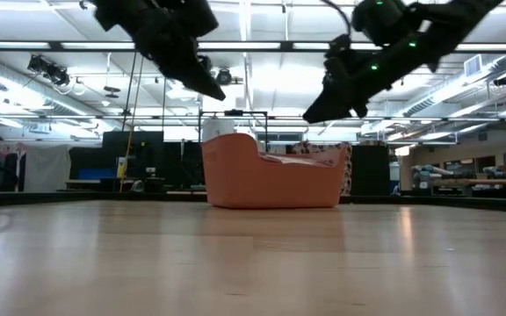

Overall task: Sort popcorn bags into baskets
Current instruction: Return to Home Position

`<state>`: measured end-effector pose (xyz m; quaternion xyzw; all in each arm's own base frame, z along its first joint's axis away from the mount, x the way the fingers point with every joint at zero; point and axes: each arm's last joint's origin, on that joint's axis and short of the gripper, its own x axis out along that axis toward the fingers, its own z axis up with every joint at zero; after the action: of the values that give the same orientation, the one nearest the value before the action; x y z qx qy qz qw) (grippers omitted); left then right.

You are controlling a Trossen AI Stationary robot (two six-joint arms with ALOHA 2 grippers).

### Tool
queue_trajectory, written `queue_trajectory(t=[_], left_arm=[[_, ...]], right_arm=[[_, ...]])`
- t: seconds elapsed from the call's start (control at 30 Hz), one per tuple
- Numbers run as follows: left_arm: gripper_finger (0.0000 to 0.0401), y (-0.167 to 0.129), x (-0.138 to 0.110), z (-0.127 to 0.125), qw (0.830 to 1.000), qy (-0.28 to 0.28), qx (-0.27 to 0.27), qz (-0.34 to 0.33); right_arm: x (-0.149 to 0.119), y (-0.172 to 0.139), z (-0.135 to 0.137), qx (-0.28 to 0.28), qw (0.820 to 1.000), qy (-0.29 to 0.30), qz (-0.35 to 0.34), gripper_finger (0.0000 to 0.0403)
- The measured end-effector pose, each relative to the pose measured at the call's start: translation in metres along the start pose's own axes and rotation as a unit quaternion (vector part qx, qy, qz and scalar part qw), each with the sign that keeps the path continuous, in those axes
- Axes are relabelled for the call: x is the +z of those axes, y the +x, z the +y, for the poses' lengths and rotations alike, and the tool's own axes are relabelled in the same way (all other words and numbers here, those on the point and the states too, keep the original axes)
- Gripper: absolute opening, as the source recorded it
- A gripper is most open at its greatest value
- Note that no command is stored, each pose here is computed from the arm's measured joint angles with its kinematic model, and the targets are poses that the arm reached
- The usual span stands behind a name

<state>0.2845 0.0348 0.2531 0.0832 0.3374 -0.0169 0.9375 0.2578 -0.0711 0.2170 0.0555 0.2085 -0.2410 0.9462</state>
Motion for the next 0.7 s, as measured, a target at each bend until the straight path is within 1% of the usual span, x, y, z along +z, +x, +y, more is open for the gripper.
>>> queue_trajectory(t=[0.17, 0.23, 0.3, 0.33, 0.37, 0.47, 0.7], left_arm=[[0.0166, -0.012, -0.015, -0.011, 0.999, -0.024, -0.001, -0.032], [0.0166, -0.016, -0.018, -0.013, 0.998, -0.029, 0.002, -0.057], [0.0166, -0.020, -0.027, -0.016, 0.998, -0.034, 0.002, -0.060], [0.0166, -0.021, -0.028, -0.016, 0.997, -0.038, 0.003, -0.071], [0.0166, -0.023, -0.030, -0.017, 0.996, -0.040, 0.006, -0.084], [0.0166, -0.029, -0.040, -0.019, 0.994, -0.046, 0.018, -0.094], [0.0166, -0.041, -0.060, -0.023, 0.990, -0.068, 0.035, -0.120]], right_arm=[[-0.026, -0.019, 0.008, 0.038, 0.999, 0.021, -0.025, 0.0121], [-0.036, -0.028, 0.007, 0.046, 0.998, 0.029, -0.033, 0.0121], [-0.042, -0.035, 0.006, 0.054, 0.997, 0.040, -0.047, 0.0121], [-0.045, -0.040, 0.005, 0.055, 0.996, 0.044, -0.051, 0.0121], [-0.048, -0.043, 0.004, 0.057, 0.996, 0.047, -0.054, 0.0121], [-0.054, -0.053, 0.001, 0.061, 0.995, 0.057, -0.060, 0.0121], [-0.062, -0.075, -0.005, 0.070, 0.990, 0.073, -0.100, 0.0121]])
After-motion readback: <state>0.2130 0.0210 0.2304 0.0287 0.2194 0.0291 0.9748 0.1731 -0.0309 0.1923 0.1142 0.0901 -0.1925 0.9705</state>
